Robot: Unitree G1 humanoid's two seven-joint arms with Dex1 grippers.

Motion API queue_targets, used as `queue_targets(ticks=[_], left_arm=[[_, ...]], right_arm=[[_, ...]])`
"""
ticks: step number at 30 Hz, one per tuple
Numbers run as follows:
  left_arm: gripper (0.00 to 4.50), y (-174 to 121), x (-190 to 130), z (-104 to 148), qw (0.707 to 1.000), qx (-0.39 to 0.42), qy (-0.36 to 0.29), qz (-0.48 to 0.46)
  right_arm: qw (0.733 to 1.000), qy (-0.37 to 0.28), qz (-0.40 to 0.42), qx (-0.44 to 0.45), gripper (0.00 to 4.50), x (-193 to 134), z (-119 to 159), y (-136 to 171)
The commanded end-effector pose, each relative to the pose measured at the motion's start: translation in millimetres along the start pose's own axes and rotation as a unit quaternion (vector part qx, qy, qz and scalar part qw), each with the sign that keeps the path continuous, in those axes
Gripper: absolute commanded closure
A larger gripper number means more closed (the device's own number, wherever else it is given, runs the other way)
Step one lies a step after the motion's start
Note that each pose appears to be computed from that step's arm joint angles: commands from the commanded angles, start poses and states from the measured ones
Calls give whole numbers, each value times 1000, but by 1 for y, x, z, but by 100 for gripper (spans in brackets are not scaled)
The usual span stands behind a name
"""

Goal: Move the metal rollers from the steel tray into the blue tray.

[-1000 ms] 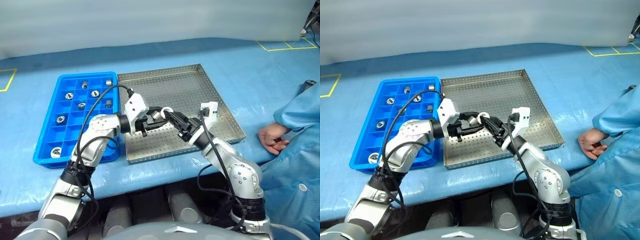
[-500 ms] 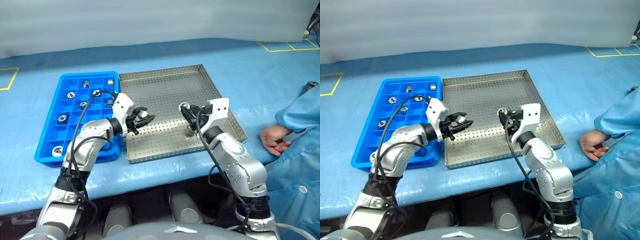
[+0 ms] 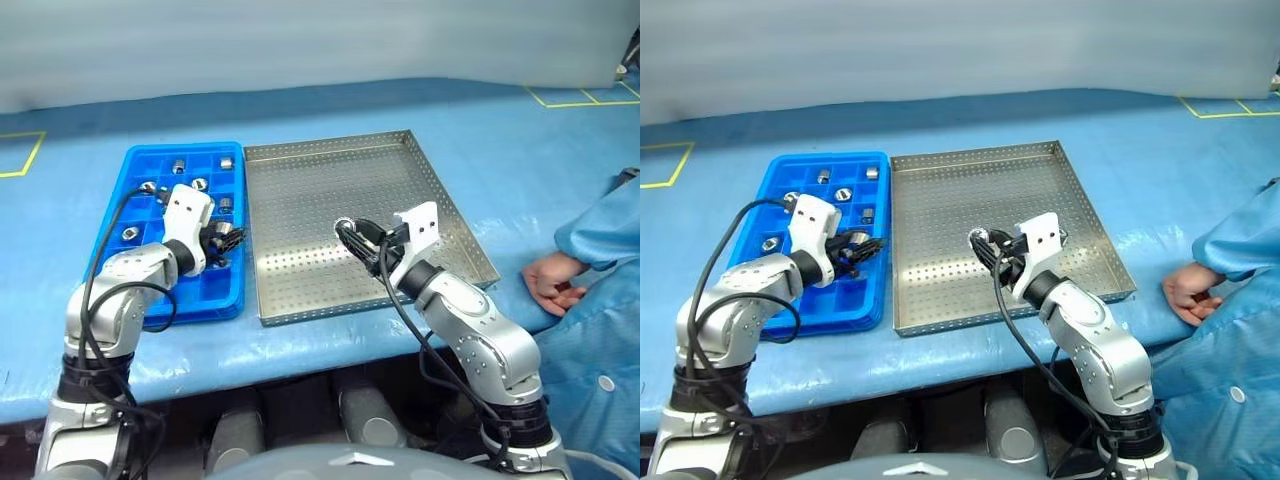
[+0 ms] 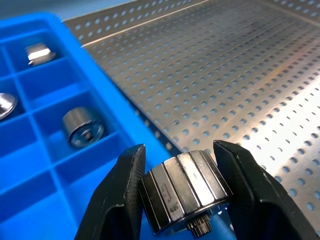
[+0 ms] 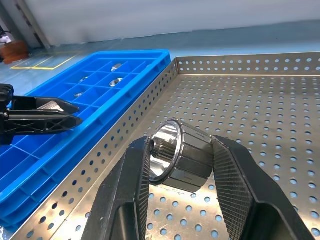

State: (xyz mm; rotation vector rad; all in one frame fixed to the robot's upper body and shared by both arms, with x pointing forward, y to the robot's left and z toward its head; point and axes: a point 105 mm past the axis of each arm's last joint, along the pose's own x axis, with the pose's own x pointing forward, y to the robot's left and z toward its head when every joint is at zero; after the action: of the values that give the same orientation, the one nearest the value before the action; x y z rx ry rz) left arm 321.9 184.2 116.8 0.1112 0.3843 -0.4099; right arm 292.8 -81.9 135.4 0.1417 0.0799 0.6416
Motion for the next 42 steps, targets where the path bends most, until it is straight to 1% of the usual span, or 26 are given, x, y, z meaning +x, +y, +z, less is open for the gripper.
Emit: queue_targets(ticks=[1, 8, 14, 22, 25, 27, 30, 32, 34, 36, 37, 39, 42], left_arm=[[245, 10, -15, 8, 999, 26, -10, 36], [245, 32, -29, -5, 995, 10, 5, 95], [245, 52, -40, -7, 990, 0, 3, 140], [245, 56, -36, -11, 989, 2, 15, 149], [158, 53, -31, -10, 989, 20, 12, 146], [88, 53, -31, -5, 988, 19, 7, 154], [2, 59, -32, 3, 985, 16, -13, 173], [2, 60, -33, 11, 984, 11, -34, 175], [2, 53, -33, 22, 986, 3, -72, 151], [2, 35, -35, 33, 990, 3, -111, 92], [2, 27, -36, 34, 991, 5, -117, 64], [2, 13, -39, 28, 994, 28, -107, 18], [2, -2, -44, 16, 993, 78, -83, -24]], right_arm=[[1000, -11, 0, -3, 273, 0, 8, 0], [1000, -1, -4, -3, 273, 2, 5, -2], [1000, 6, -7, 0, 273, 3, 2, -4], [1000, 11, -11, 2, 273, 4, -1, -4], [1000, 8, -14, 0, 279, 5, -1, -5], [1000, 5, -17, -1, 279, 5, 1, -5], [1000, 3, -19, -2, 279, 5, 2, -6], [1000, 4, -20, -4, 279, 5, 2, -6], [1000, 1, -19, -7, 279, 5, 3, -6], [1000, -9, -1, -12, 279, 9, 10, 0], [1000, -13, 10, -13, 279, 12, 12, 3], [999, -16, 40, -21, 279, 20, 16, 12], [996, -22, 80, -33, 279, 36, 20, 24]])
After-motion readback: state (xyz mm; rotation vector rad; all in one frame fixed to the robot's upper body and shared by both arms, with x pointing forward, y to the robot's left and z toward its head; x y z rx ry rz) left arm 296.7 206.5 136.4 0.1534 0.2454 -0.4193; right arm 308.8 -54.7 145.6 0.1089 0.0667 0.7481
